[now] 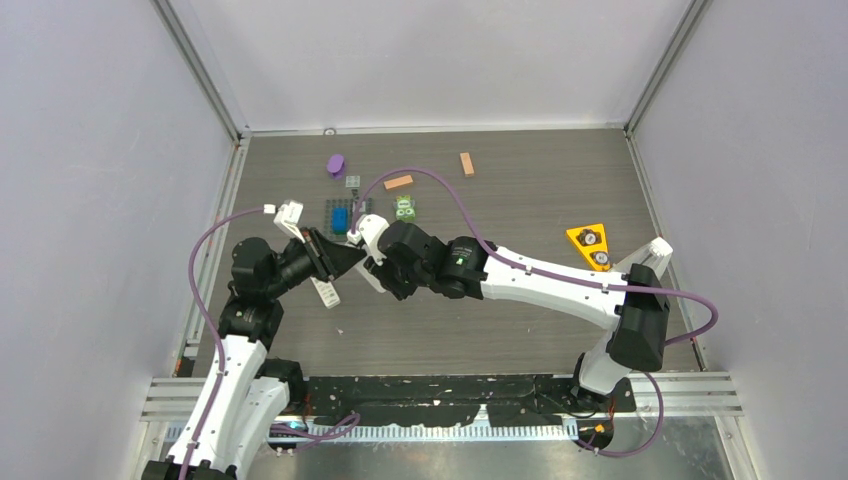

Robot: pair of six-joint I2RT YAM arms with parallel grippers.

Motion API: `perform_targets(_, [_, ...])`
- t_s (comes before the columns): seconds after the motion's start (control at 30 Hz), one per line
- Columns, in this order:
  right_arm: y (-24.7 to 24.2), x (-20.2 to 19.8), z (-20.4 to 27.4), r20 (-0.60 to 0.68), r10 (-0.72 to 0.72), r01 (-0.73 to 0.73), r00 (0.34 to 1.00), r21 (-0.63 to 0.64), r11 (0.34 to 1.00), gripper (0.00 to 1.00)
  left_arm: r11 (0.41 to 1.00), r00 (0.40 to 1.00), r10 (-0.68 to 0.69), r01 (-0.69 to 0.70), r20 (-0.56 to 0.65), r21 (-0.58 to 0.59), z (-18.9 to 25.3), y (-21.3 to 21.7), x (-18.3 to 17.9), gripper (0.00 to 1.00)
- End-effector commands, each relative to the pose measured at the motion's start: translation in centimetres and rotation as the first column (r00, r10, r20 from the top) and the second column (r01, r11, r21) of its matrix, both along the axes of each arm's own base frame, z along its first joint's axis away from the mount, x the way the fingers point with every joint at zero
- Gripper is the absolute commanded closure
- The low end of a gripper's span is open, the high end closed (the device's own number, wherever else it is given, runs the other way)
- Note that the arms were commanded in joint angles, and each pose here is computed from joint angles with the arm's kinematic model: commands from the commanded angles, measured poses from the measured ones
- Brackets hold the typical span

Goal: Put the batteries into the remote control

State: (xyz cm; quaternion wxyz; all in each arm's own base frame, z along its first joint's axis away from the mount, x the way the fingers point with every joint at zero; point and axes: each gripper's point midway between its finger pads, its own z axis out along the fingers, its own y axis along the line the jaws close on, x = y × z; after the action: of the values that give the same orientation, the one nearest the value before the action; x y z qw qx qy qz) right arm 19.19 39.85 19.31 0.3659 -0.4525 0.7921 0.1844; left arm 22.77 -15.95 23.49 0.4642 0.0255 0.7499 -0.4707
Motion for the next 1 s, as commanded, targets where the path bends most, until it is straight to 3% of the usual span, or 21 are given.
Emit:
perform_targets(0.0, [0.7, 0.4, 2.8, 0.05, -0.004, 0.0, 0.999, 0.072, 0.997, 0.8, 1.0, 0.998, -0.01, 0.009, 0.06, 0.005, 1.3, -0.1, 0.1, 1.0])
perform_targets(0.53, [0.6, 0.6, 2.7, 0.054, -0.014, 0.01, 0.998, 0.065, 0.998, 0.8, 1.0, 0.999, 0.001, -0.002, 0.049, 0.018, 1.0, 0.1, 0.1, 1.0])
perform_targets(0.97, [1.2, 0.4, 2.2, 0.033, 0.004, -0.006, 0.999, 0.054, 0.999, 0.8, 0.996, 0.991, -0.085, 0.088, 0.1, -0.019, 2.1, -0.9, -0.9, 1.0])
